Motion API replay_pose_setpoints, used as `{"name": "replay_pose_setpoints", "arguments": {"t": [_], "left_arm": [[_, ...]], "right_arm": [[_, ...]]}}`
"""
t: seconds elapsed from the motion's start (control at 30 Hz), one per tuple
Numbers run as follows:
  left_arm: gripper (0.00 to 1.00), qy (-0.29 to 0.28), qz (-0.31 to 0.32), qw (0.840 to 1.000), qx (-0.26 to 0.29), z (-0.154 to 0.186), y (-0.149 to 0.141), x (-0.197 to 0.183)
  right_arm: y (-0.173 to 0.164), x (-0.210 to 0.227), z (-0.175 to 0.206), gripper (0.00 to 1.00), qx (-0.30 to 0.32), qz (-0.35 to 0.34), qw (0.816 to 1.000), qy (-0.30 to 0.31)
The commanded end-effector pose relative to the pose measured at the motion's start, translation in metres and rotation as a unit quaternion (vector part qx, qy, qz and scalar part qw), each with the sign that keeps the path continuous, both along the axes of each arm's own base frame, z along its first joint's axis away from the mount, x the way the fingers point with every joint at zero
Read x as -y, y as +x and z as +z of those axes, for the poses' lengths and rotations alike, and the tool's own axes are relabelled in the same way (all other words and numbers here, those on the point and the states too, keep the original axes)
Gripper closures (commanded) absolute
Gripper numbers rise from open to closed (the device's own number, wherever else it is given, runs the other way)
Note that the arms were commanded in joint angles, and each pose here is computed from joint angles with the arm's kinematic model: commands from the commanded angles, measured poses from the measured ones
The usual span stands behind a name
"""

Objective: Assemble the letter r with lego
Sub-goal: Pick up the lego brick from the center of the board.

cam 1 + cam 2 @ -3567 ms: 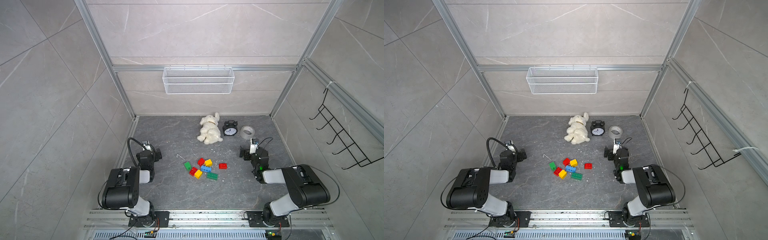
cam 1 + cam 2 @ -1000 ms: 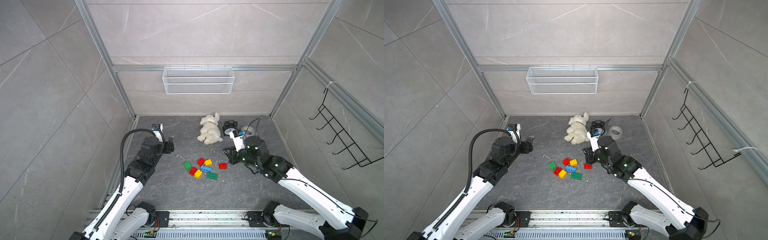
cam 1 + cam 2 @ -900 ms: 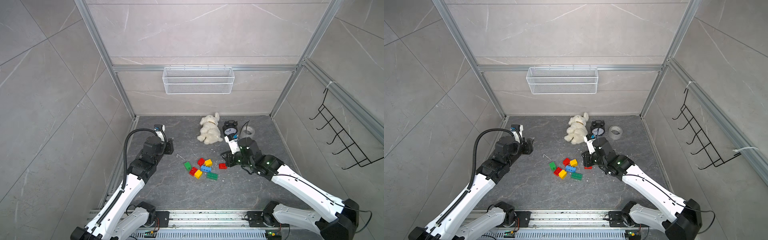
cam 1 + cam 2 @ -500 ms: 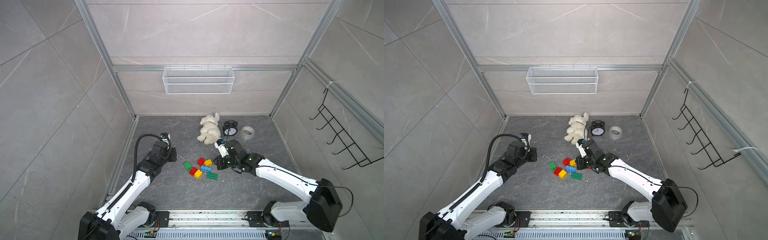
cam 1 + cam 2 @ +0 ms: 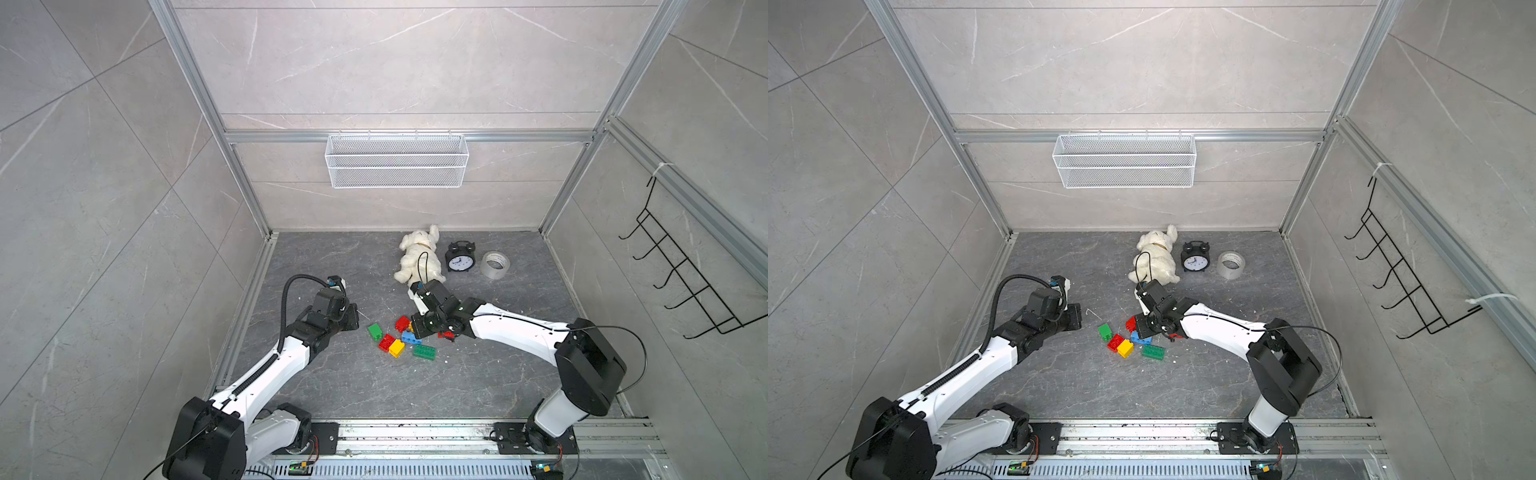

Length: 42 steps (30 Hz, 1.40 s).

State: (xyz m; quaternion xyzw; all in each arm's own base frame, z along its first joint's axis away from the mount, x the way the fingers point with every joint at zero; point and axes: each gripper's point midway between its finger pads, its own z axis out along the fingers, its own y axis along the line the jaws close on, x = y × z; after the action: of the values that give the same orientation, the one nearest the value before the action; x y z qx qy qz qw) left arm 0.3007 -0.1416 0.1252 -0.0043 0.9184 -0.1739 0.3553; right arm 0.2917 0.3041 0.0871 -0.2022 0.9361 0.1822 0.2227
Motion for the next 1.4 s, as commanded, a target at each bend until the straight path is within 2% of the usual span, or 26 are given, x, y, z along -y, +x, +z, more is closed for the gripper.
{"name": "replay_pose_setpoints", "arguments": {"t": [0.0,0.07,0.1,0.2,0.27,0.37,0.53,0.67,1.1,1.23,1.37], "left_arm": [[0.95,-0.034,-0.005,0.999,0.016,0.012,0.008,0.013],[0.81,-0.036,-0.008,0.999,0.016,0.012,0.009,0.016],[0.76,-0.036,-0.009,0.999,0.015,0.012,0.009,0.017],[0.57,-0.034,-0.007,0.999,0.014,0.01,0.009,0.017],[0.49,-0.034,-0.003,0.999,0.013,0.009,0.008,0.017],[0.44,-0.034,0.0,0.999,0.011,0.006,0.008,0.016],[0.41,-0.033,-0.001,0.999,0.007,0.003,0.009,0.018],[0.38,-0.034,-0.003,0.999,0.005,0.002,0.01,0.021],[0.35,-0.04,-0.002,0.999,0.007,0.004,0.011,0.024],[0.35,-0.042,-0.015,0.999,0.013,0.007,0.011,0.03],[0.34,-0.029,-0.041,0.998,0.04,0.02,0.013,0.036]], "right_arm": [[0.019,0.001,-0.004,1.0,0.023,-0.016,0.999,-0.036],[0.023,-0.003,-0.01,0.99,0.017,-0.014,0.999,-0.046],[0.025,-0.004,-0.013,0.95,0.014,-0.014,0.999,-0.05],[0.026,-0.002,-0.018,0.73,0.013,-0.018,0.998,-0.061],[0.025,0.002,-0.018,0.64,0.017,-0.021,0.997,-0.068],[0.023,0.01,-0.02,0.59,0.019,-0.025,0.996,-0.083],[0.019,0.017,-0.028,0.54,0.011,-0.025,0.995,-0.099],[0.019,0.022,-0.035,0.44,0.01,-0.029,0.993,-0.116],[0.018,0.018,-0.058,0.43,-0.009,-0.016,0.991,-0.132],[0.018,0.019,-0.058,0.52,-0.006,-0.018,0.991,-0.129],[0.019,0.021,-0.043,0.6,0.011,-0.026,0.993,-0.117]]}}
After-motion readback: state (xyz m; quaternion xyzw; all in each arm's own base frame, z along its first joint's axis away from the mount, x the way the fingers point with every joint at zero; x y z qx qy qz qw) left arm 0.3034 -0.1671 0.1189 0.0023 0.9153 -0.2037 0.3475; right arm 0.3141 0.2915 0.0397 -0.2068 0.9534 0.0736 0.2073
